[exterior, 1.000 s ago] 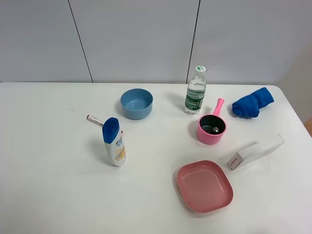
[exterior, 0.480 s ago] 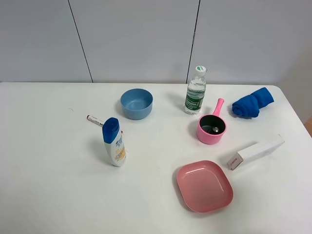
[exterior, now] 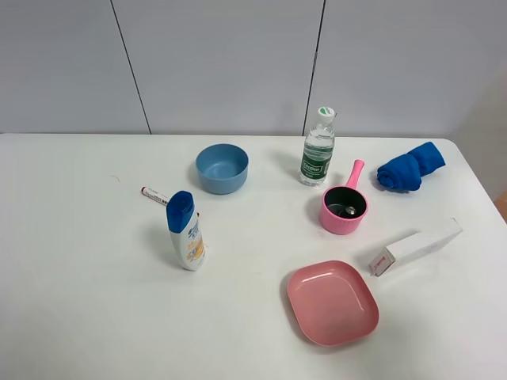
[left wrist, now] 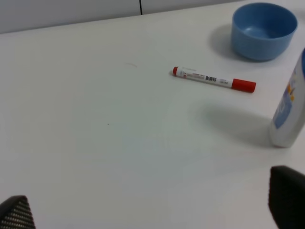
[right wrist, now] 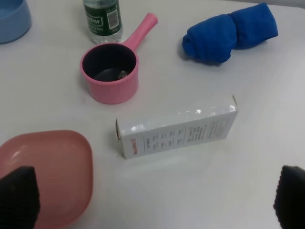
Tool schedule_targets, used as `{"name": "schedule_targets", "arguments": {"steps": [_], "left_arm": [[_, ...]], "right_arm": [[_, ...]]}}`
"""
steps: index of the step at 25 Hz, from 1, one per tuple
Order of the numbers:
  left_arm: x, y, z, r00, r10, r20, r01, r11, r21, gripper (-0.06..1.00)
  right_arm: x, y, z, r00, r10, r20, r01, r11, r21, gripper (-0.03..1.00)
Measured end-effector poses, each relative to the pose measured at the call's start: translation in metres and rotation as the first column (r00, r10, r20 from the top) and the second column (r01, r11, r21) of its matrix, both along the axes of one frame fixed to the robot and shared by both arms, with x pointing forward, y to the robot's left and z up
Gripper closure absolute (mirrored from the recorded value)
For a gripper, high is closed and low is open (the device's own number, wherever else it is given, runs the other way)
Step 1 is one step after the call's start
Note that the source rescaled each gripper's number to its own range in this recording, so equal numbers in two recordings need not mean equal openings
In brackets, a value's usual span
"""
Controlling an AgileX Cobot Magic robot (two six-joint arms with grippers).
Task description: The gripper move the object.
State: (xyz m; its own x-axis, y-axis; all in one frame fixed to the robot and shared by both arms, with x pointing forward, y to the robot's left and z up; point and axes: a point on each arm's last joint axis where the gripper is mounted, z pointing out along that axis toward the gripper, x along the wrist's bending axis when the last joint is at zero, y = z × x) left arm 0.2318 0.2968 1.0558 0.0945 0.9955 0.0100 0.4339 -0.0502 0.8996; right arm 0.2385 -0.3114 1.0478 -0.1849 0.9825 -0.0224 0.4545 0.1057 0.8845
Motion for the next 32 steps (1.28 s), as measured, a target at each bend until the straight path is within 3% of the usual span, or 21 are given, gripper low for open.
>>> {"name": "schedule_targets", "arguments": {"steps": [20,32], "left_arm": [[0.0,0.0,0.0,1.0,0.0,0.0,0.0,1.0,0.0,-0.06],[0.0,0.0,0.0,1.0,0.0,0.0,0.0,1.0,0.0,-0.06]], "right_arm": [[-0.0001,0.0001,0.0,1.0,-0.003,0.001,0.003,1.0,-0.005,-0.03],[-0.0031,0.0069,-0.0004,0.982,-0.191,0.0,0.19,0.981,-0.04,-0.03]]}}
